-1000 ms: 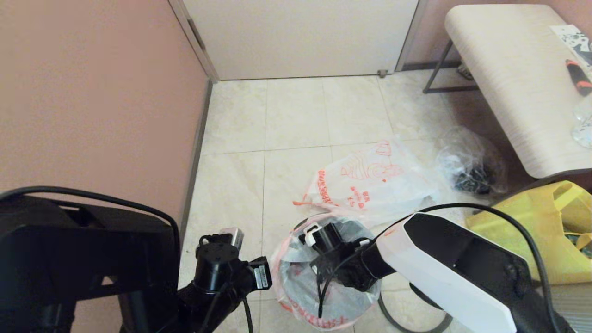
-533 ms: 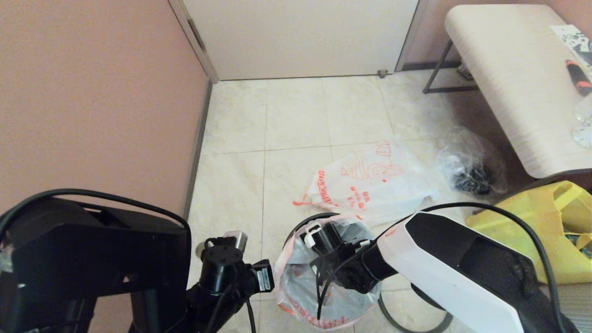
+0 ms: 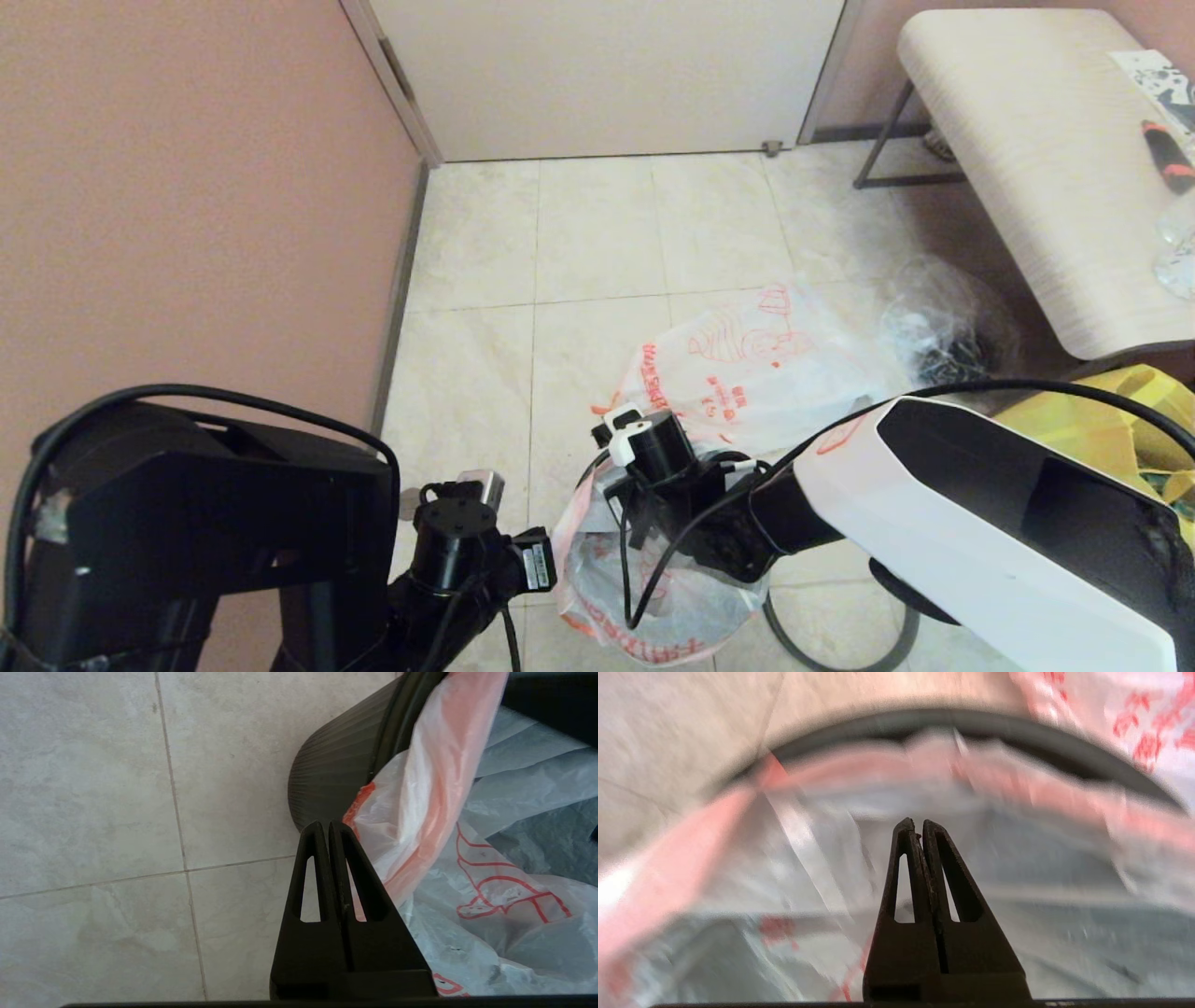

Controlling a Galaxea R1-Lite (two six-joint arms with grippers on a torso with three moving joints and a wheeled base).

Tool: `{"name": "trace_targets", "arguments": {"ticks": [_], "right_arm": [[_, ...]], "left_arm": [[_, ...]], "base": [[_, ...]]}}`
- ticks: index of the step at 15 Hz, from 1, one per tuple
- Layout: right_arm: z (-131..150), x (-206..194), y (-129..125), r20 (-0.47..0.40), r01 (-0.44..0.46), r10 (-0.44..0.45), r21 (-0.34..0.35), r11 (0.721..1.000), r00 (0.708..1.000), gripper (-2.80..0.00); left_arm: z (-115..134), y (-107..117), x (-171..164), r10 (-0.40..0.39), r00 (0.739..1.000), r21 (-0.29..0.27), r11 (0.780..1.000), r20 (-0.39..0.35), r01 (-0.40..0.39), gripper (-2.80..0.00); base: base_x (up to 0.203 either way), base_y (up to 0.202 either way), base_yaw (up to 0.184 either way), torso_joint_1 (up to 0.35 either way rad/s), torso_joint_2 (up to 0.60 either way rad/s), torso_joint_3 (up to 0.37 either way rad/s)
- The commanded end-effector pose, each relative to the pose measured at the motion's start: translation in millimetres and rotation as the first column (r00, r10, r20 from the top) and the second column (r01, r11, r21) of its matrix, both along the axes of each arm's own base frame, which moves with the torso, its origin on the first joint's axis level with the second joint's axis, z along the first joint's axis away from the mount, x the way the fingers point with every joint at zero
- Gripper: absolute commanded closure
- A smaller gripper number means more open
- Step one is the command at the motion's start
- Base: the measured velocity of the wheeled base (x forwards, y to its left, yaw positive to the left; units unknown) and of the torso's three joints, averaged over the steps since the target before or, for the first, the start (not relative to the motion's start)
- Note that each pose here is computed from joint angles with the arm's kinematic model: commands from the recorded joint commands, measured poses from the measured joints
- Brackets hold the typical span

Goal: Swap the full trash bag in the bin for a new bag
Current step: Put the new garbage bag on the trash can

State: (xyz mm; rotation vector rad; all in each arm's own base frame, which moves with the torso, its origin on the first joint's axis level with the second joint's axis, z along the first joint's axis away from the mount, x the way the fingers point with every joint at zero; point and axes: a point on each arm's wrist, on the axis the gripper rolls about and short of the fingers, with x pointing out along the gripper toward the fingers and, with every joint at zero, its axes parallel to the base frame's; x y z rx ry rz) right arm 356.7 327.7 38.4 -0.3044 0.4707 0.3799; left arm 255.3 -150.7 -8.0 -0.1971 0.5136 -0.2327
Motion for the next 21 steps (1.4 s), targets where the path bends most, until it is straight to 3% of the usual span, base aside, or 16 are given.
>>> {"name": "trace_targets", "arguments": {"ticks": [1, 7, 13, 21], "right_arm": [[0.1, 6.4, 5.7, 0.019, -0.001, 0.0, 0.017, 1.0, 1.0, 0.0], [0.9, 22.6, 22.2, 0.035, -0.01, 0.008, 0.047, 0.999, 0.999, 0.0], [31.7, 10.9, 12.1, 0.044, 0.031, -0.037, 0.14, 0.99, 0.998, 0.0], [42.2, 15.4, 7.5, 0.098, 0.042, -0.061, 0.184, 0.982, 0.993, 0.0]], "left_arm": [[2.4, 0.5, 0.4, 0.005, 1.0, -0.009, 1.0, 0.011, -0.005, 0.0], [17.4, 7.8, -3.2, 0.003, 0.999, -0.033, 0.999, 0.033, -0.002, 0.0], [16.9, 7.9, -3.4, 0.002, 0.999, -0.031, 1.0, 0.033, -0.001, 0.0], [16.5, 8.4, -2.7, 0.0, 1.0, -0.033, 0.999, 0.031, 0.001, 0.0]], "base": [[0.0, 0.0, 0.0, 0.0, 0.0, 0.0], [0.0, 0.0, 0.0, 0.0, 0.0, 0.0], [0.0, 0.0, 0.0, 0.0, 0.0, 0.0], [0.0, 0.0, 0.0, 0.0, 0.0, 0.0]]}}
